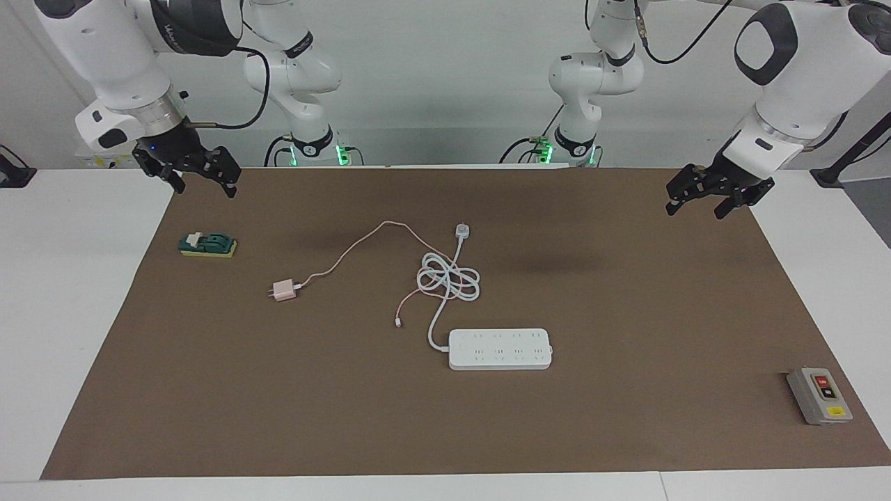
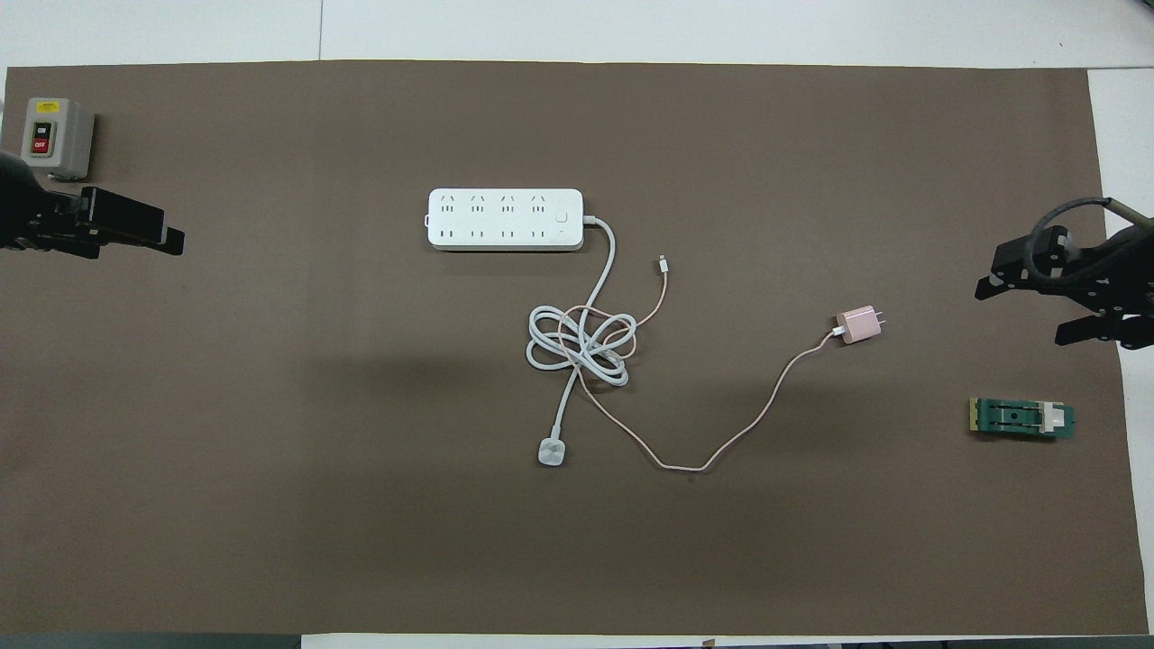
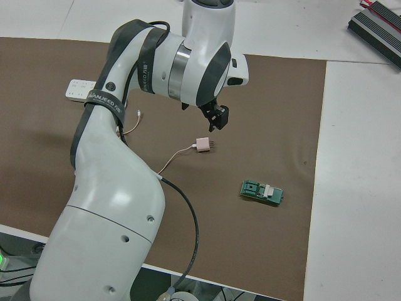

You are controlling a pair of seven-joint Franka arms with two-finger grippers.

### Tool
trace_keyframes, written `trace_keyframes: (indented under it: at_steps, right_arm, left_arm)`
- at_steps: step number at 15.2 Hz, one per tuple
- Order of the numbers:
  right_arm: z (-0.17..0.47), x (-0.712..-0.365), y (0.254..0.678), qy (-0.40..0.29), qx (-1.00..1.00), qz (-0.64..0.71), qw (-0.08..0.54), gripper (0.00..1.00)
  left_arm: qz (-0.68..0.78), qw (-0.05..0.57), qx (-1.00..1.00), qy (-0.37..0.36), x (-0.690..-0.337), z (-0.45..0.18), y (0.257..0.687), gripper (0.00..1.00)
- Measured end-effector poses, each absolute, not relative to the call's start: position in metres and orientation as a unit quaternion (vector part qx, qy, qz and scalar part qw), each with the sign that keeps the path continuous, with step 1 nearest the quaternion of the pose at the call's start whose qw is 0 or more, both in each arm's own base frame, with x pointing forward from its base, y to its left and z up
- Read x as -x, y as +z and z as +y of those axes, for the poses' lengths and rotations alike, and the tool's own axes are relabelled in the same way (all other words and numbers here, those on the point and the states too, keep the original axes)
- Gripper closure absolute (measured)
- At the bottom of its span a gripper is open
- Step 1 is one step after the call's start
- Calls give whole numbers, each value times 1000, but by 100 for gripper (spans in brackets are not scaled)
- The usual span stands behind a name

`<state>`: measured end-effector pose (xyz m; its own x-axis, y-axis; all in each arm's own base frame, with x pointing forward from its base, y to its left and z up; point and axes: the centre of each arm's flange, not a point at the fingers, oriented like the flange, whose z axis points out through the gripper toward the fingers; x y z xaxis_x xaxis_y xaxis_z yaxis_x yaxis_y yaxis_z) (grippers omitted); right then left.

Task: Plug charger into power strip
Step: 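Move the right gripper toward the pink charger while the left gripper advances, then grasp the pink charger with the right gripper while the left gripper reaches the strip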

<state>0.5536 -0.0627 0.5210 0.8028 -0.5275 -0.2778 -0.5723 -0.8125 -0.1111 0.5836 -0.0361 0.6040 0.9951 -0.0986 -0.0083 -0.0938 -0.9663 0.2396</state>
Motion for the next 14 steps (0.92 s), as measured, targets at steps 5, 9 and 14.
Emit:
trace_keyframes:
  at_steps: [5, 9, 14]
  right_arm:
    - [-75, -575, 453, 192, 875, 421, 143, 0]
    - [-92, -582, 403, 238, 824, 486, 168, 0]
    - [-108, -589, 338, 296, 767, 524, 223, 0]
  left_arm:
    - [-65, 153, -986, -11, -580, -62, 608, 0]
    - [-66, 198, -978, -12, -580, -74, 610, 0]
    - [-62, 273, -960, -26, -588, -93, 599, 0]
